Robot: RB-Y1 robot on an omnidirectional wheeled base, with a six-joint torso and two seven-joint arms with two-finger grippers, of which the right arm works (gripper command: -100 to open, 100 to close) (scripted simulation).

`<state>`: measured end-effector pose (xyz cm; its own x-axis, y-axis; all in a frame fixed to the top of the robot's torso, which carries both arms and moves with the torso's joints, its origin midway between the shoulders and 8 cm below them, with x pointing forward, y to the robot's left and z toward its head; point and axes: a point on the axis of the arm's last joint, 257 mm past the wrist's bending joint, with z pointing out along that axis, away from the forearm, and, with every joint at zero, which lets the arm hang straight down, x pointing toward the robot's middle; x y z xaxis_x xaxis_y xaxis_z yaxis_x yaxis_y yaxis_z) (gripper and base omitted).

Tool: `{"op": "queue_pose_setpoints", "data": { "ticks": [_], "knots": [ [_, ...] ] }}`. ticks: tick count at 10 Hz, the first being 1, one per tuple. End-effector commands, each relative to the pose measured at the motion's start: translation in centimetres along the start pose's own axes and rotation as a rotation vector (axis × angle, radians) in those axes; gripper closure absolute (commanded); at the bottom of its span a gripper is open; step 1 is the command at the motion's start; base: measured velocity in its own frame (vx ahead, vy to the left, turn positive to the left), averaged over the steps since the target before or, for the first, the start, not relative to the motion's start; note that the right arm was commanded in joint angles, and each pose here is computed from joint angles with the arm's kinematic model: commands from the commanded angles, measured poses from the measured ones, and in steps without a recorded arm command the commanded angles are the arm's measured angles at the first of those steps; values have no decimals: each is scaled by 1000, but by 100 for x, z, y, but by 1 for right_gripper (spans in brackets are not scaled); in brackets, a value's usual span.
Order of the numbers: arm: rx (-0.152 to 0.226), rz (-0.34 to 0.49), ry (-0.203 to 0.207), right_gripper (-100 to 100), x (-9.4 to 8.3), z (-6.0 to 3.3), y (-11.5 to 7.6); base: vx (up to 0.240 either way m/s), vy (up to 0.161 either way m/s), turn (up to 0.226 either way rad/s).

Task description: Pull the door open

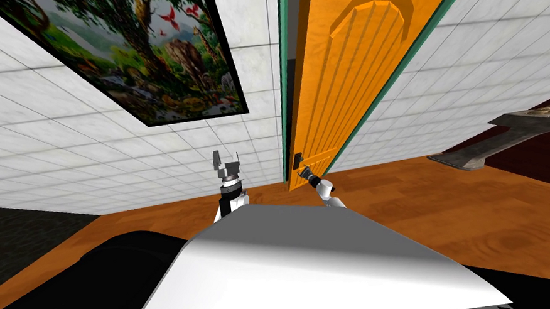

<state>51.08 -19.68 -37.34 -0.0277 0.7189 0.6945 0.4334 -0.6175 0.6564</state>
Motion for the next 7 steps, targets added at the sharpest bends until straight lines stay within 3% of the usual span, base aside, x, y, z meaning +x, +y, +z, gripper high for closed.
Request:
{"op": "queue_pose_setpoints", "data": {
  "ticks": [1,7],
  "knots": [
    [-2,68,27,-100,73,-6,-1,-56,-50,8],
    [-23,299,111,-100,299,-18,82,-41,-45,8]
  ]
}}
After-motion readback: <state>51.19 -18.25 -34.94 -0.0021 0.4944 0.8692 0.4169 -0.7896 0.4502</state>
